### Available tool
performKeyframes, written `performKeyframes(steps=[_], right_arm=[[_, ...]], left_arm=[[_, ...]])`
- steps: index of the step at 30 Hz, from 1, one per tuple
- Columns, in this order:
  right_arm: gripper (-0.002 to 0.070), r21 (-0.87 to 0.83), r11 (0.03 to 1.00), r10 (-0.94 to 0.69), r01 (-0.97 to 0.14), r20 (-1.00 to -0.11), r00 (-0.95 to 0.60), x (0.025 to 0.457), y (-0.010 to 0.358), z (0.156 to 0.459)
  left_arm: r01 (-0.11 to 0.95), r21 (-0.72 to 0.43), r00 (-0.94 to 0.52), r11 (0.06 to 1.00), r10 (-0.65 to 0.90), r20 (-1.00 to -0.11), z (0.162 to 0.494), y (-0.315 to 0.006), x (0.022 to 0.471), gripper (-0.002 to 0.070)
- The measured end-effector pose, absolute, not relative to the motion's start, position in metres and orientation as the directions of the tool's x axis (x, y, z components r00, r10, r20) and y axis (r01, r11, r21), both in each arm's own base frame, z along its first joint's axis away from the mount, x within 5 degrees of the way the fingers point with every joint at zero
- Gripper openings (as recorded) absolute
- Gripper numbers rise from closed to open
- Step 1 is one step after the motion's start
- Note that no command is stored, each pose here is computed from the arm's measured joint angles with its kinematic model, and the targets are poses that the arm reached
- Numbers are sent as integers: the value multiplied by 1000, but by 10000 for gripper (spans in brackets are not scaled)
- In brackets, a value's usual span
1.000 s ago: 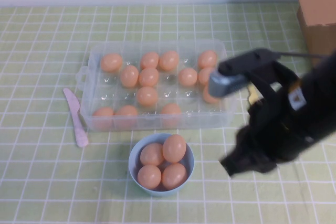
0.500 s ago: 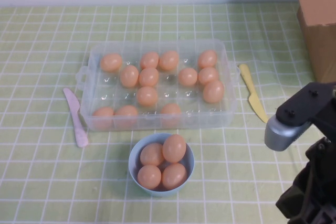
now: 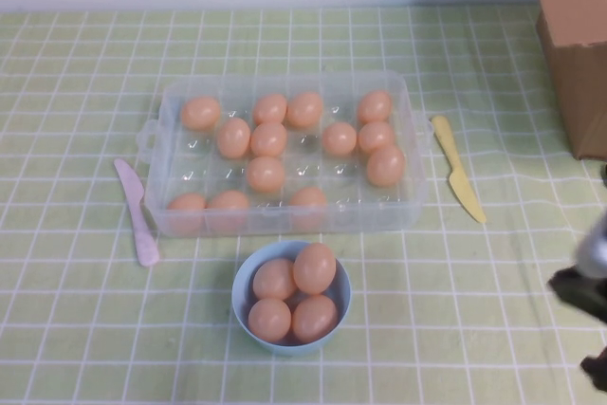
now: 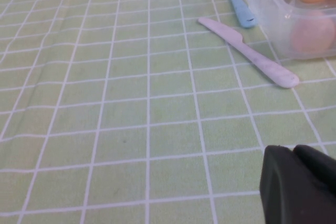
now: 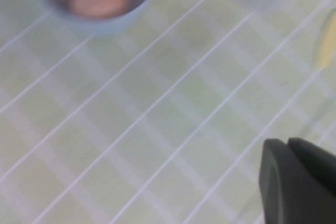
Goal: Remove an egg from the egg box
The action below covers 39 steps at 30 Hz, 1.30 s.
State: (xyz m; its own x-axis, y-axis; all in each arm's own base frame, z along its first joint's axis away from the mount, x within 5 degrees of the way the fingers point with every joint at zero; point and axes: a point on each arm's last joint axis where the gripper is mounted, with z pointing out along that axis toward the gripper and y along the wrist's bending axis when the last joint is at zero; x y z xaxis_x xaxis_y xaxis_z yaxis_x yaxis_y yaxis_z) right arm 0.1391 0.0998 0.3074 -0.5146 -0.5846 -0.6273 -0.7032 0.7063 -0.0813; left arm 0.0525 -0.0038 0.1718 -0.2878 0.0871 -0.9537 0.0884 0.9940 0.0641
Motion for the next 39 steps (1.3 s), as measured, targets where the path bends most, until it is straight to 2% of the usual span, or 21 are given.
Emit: performKeyframes(steps=[2,5,14,17,20,24,39], right_arm=[[-16,-110,769,-486,-630,-740,-465,136,83,295],[-17,-132,847,-373,-515,-838,-399,123,58,278],[-17,-96,981,-127,-168,-975,-185,78,12,226],[-17,-78,992,-88,-99,-991,-104,71,7,210],[-17,-45,996,-49,-79,-997,-51,65,5,199],[-17,-20,996,-19,-82,-1000,9,58,5,200],[-17,3,997,8,-74,-998,56,57,4,204]], left_arm=[[88,64,-288,994,87,-954,172,-4,53,-4],[88,64,-288,994,87,-954,172,-4,53,-4],[88,64,-288,994,87,-954,172,-4,53,-4],[88,64,-288,994,87,-954,172,-4,53,-4],[88,64,-288,994,87,-954,172,-4,53,-4],[88,64,-288,994,87,-954,172,-4,53,-4],[88,64,-288,994,87,-954,172,-4,53,-4]])
